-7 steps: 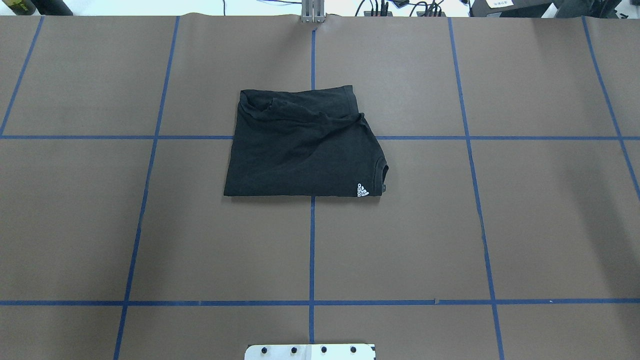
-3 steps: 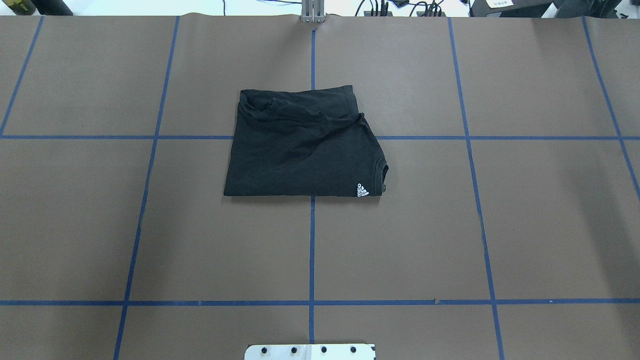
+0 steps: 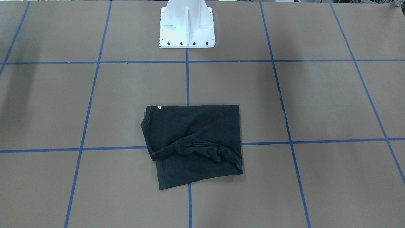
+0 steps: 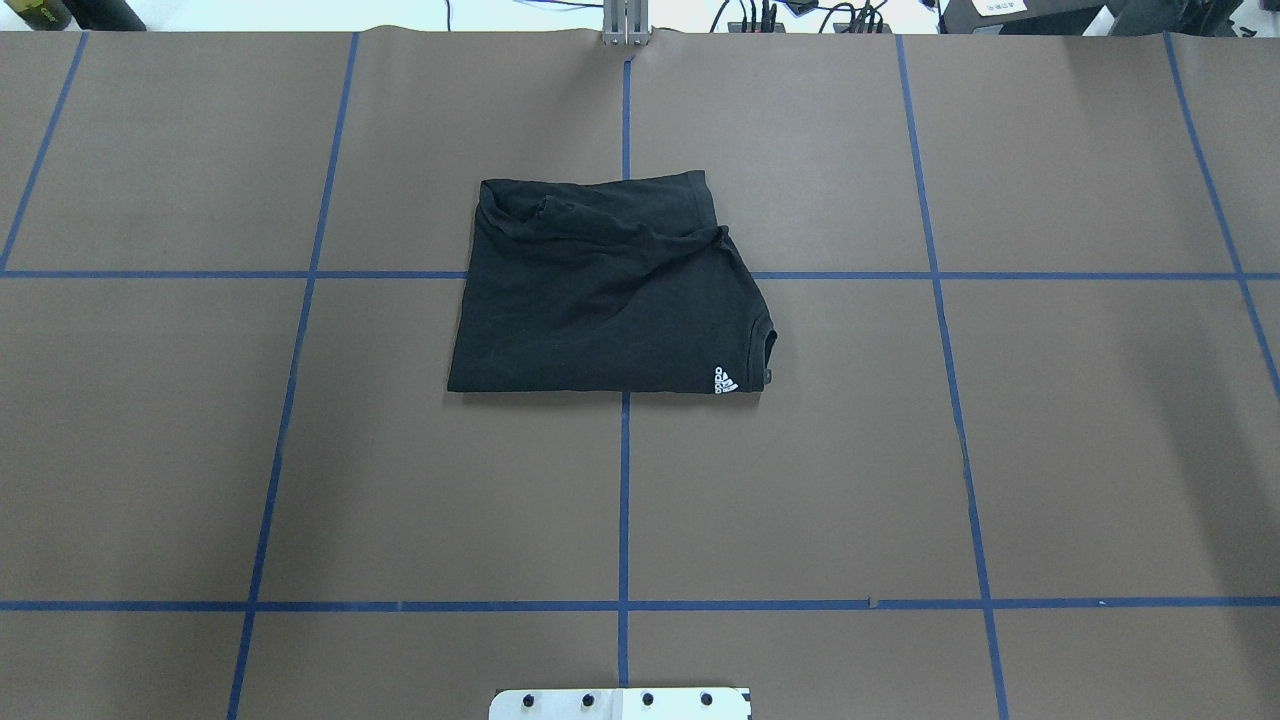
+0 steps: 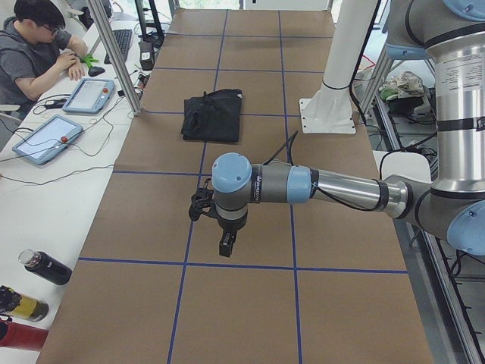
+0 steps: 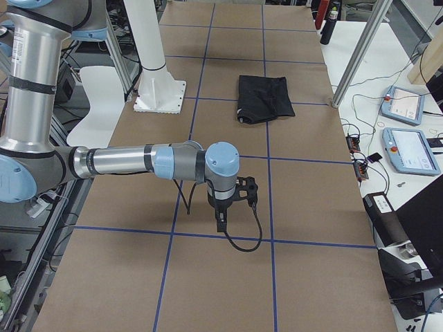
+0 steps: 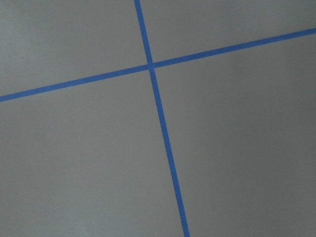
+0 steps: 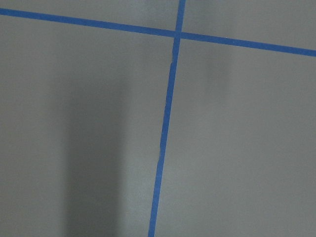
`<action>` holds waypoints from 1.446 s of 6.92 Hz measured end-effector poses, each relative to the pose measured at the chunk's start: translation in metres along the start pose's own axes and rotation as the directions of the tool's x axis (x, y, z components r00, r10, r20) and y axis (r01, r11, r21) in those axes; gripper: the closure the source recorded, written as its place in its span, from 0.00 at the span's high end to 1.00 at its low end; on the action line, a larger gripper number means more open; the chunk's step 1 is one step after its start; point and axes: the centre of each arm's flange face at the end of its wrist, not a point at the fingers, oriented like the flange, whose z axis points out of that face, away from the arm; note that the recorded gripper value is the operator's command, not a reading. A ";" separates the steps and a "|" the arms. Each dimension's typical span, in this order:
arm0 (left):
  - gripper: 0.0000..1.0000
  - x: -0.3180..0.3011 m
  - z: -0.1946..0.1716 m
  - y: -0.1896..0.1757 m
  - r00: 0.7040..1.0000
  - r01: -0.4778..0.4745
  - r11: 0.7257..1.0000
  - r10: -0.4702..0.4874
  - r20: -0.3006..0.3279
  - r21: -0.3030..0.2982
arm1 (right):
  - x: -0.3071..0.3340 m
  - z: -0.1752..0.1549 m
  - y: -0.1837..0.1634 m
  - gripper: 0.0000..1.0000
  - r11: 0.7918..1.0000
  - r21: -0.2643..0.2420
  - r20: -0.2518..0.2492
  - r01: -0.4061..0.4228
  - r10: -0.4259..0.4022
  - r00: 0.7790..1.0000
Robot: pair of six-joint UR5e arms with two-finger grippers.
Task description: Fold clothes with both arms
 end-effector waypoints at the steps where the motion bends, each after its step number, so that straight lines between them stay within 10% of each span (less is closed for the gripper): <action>1: 1.00 0.000 0.000 0.000 1.000 0.000 1.000 0.000 0.000 0.000 | -0.001 -0.001 0.000 1.00 1.000 0.002 0.000 0.001 -0.001 1.000; 10: 1.00 0.000 0.000 0.000 1.000 0.000 1.000 0.000 0.002 0.000 | -0.004 -0.001 -0.001 1.00 1.000 0.006 0.033 0.001 -0.001 0.999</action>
